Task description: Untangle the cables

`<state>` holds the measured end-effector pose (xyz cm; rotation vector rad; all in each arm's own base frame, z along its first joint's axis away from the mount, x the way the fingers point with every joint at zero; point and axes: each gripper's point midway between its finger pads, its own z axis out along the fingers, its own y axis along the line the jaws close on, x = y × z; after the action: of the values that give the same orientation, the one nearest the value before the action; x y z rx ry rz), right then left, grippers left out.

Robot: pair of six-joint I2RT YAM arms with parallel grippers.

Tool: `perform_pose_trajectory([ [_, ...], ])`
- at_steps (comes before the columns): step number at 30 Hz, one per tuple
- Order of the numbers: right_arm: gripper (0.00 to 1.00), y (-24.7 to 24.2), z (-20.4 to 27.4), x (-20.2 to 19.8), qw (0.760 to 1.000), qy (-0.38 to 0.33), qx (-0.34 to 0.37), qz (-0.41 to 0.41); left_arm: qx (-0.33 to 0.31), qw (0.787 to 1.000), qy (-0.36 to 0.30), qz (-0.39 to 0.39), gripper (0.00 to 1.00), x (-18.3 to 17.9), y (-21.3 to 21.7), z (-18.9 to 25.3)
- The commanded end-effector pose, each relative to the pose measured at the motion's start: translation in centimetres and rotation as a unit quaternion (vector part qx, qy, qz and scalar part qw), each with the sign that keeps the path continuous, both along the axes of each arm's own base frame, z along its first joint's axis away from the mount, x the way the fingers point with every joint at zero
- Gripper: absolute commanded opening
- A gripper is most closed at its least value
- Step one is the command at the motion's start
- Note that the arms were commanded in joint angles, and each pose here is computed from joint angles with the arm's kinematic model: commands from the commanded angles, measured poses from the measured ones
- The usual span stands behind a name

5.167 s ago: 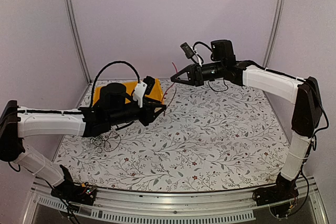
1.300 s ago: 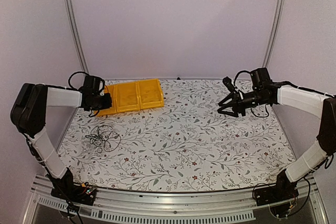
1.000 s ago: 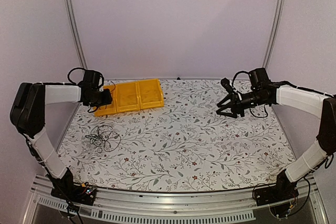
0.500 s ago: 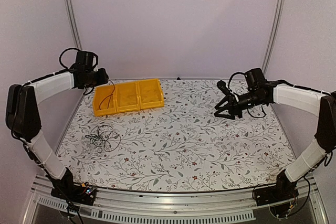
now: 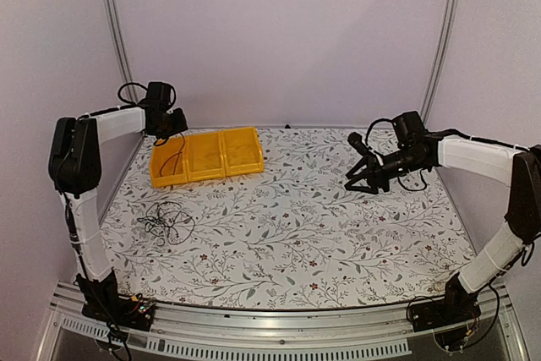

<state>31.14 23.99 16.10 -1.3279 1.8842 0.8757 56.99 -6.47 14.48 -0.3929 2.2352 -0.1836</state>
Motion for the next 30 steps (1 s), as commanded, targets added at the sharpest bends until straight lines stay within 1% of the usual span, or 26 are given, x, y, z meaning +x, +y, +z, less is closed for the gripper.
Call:
perform_pose_trajectory([
  [1,0.48,0.2,0.3,0.5,1.000,-0.004,-0.005,0.001,-0.008,0.999,0.018,0.041,0.45,1.2,1.2,-1.4],
  [8,0.48,0.1,-0.3,0.6,1.000,0.002,-0.011,0.000,-0.016,0.998,0.016,0.065,0.42,2.6,2.3,-2.7],
  [12,0.48,0.1,-0.5,0.7,1.000,0.003,-0.014,-0.002,-0.028,0.998,0.017,0.062,0.39,3.6,2.3,-3.4],
  [13,0.48,0.1,-0.6,0.7,1.000,0.004,-0.014,-0.002,-0.028,0.998,0.015,0.059,0.37,3.9,2.2,-3.4],
  [17,0.48,0.1,-0.9,0.8,1.000,0.008,-0.017,-0.003,-0.028,0.998,0.002,0.052,0.24,4.7,2.0,-3.3],
  [21,0.47,0.0,-1.2,0.9,1.000,0.012,-0.021,-0.004,-0.023,0.999,-0.002,0.047,0.15,5.3,2.2,-3.3],
  [23,0.47,0.0,-1.3,0.9,1.000,0.015,-0.021,-0.004,-0.019,0.999,-0.001,0.047,0.07,5.1,2.4,-3.3],
  [26,0.47,0.0,-1.4,0.9,1.000,0.016,-0.022,-0.005,-0.017,0.998,-0.008,0.052,0.00,4.0,2.7,-2.6],
  [28,0.47,0.1,-1.5,0.9,1.000,0.016,-0.022,-0.003,-0.009,0.998,-0.028,0.062,0.00,2.4,3.3,-0.8],
  [30,0.47,0.1,-1.6,0.9,1.000,0.019,-0.023,-0.003,0.008,0.996,-0.042,0.072,0.00,0.7,4.2,-0.2],
])
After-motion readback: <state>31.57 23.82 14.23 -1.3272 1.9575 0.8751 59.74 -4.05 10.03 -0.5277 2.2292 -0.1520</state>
